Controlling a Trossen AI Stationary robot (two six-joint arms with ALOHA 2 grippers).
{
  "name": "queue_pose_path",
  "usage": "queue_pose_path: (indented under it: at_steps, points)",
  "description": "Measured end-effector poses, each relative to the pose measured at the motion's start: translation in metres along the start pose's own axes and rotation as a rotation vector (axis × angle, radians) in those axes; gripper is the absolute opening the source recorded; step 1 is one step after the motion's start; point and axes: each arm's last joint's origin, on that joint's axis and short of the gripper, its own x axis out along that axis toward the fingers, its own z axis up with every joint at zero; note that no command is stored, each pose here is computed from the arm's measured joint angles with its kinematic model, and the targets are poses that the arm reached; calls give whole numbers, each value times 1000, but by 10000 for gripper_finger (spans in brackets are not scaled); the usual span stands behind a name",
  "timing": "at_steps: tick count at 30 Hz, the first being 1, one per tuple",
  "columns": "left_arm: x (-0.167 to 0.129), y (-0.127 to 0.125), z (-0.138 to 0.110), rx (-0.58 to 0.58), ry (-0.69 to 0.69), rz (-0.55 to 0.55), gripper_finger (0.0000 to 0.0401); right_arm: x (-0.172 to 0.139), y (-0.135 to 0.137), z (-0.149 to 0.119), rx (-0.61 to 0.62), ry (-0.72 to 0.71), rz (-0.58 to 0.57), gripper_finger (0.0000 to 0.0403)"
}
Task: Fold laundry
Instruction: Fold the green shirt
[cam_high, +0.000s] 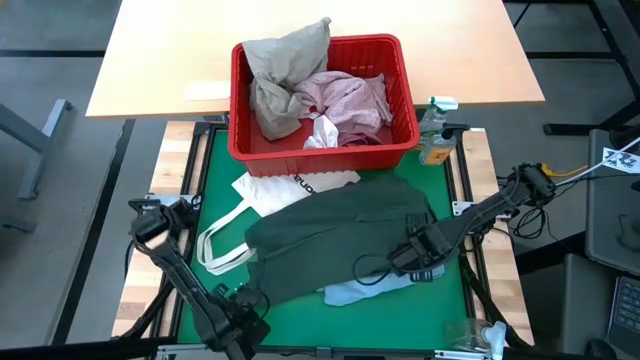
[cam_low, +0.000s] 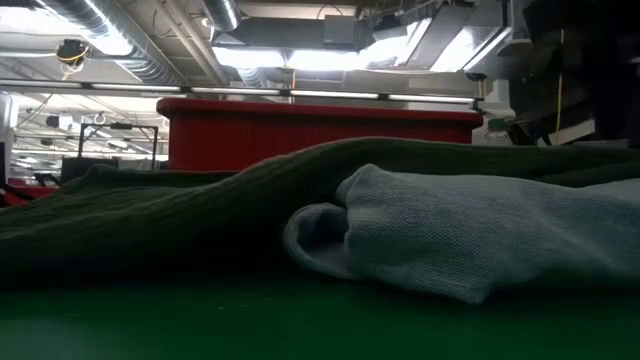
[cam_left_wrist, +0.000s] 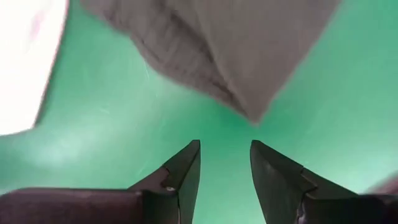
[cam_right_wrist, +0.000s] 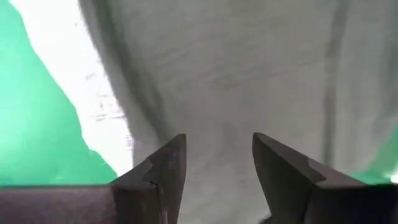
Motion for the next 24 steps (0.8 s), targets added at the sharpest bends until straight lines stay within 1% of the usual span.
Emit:
queue_pose_path:
  at_steps: [3, 7, 10, 12, 16, 19, 21, 24]
  points:
    - [-21, 8, 7, 47, -79, -58, 127, -16, -3, 2, 1, -39, -54, 183]
    - [-44, 21, 30, 85, -196, -67, 118, -37, -6, 6, 9, -101, -85, 183]
    - [-56, 33, 55, 106, -269, -21, 116, -49, -6, 10, 18, -151, -70, 183]
    - [-60, 40, 75, 118, -310, 32, 116, -54, -5, 12, 24, -178, -57, 183]
    - [-61, 55, 119, 132, -356, 186, 115, -58, -4, 14, 30, -210, -40, 183]
    - [-54, 61, 155, 151, -340, 271, 115, -58, -4, 16, 33, -222, -33, 183]
    - [-47, 64, 178, 169, -310, 306, 115, -58, -4, 16, 33, -222, -33, 183]
    - [-37, 67, 213, 167, -266, 286, 115, -58, -4, 16, 29, -221, -34, 183]
